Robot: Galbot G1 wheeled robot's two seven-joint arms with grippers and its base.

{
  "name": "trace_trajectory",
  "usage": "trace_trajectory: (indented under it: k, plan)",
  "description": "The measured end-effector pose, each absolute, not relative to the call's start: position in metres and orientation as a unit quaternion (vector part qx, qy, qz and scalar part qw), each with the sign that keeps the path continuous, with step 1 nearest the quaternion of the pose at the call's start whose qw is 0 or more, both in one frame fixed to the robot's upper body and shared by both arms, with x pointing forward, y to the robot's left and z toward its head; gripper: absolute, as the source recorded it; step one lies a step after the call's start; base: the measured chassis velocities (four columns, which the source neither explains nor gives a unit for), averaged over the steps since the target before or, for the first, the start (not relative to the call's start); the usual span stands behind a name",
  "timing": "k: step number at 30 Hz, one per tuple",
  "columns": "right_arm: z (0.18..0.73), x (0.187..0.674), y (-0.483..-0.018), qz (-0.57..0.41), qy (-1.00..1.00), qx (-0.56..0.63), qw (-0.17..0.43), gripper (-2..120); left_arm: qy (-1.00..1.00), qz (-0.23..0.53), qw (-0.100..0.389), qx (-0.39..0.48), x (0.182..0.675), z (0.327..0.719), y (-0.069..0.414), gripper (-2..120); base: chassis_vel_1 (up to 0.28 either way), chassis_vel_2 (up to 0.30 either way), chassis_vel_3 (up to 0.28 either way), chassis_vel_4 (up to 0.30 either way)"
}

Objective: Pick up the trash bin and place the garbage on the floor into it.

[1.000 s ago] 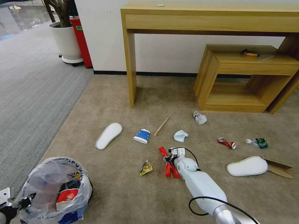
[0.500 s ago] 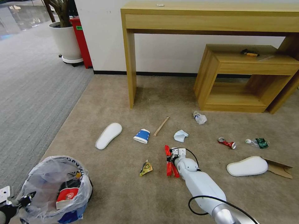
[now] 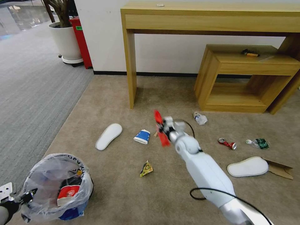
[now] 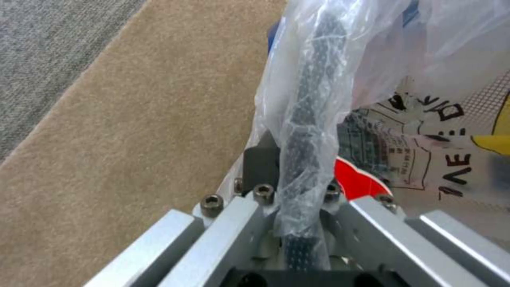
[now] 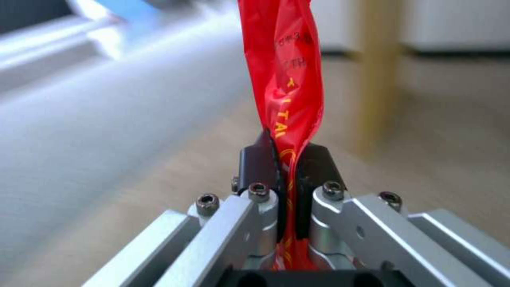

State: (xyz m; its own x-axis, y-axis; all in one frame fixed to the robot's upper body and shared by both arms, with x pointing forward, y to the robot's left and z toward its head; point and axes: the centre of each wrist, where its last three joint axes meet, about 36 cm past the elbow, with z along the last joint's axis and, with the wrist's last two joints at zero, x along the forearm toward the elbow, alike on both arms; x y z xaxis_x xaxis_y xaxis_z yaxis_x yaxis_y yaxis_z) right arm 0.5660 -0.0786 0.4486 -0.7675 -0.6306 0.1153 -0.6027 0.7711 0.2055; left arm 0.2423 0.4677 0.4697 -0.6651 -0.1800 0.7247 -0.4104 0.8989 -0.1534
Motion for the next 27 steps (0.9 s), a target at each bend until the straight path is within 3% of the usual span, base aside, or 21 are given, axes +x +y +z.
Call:
trace_trajectory:
  k: [3,8,11,15,27]
  plan:
    - [0.481,0.558,-0.020,-0.097,-0.899,0.421,0.062,2,-0.899,0.154,0.374,0.165,0.244,0.469,0.466,0,0.000,0.000,0.000,0.000]
    - [0.505,0.541,0.038,-0.106,-0.856,0.504,0.039,2,-0.901,0.153,0.372,0.163,0.247,0.471,0.464,0,0.000,0.000,0.000,0.000]
    - [0.523,0.509,0.097,-0.122,-0.799,0.588,0.029,2,-0.904,0.150,0.368,0.159,0.251,0.476,0.460,0,0.000,0.000,0.000,0.000]
    - [0.512,0.489,0.121,-0.112,-0.772,0.624,0.041,2,-0.907,0.145,0.365,0.152,0.255,0.481,0.458,0,0.000,0.000,0.000,0.000]
    - [0.463,0.474,0.132,-0.080,-0.766,0.634,0.074,2,-0.912,0.152,0.359,0.132,0.262,0.492,0.443,0,0.000,0.000,0.000,0.000]
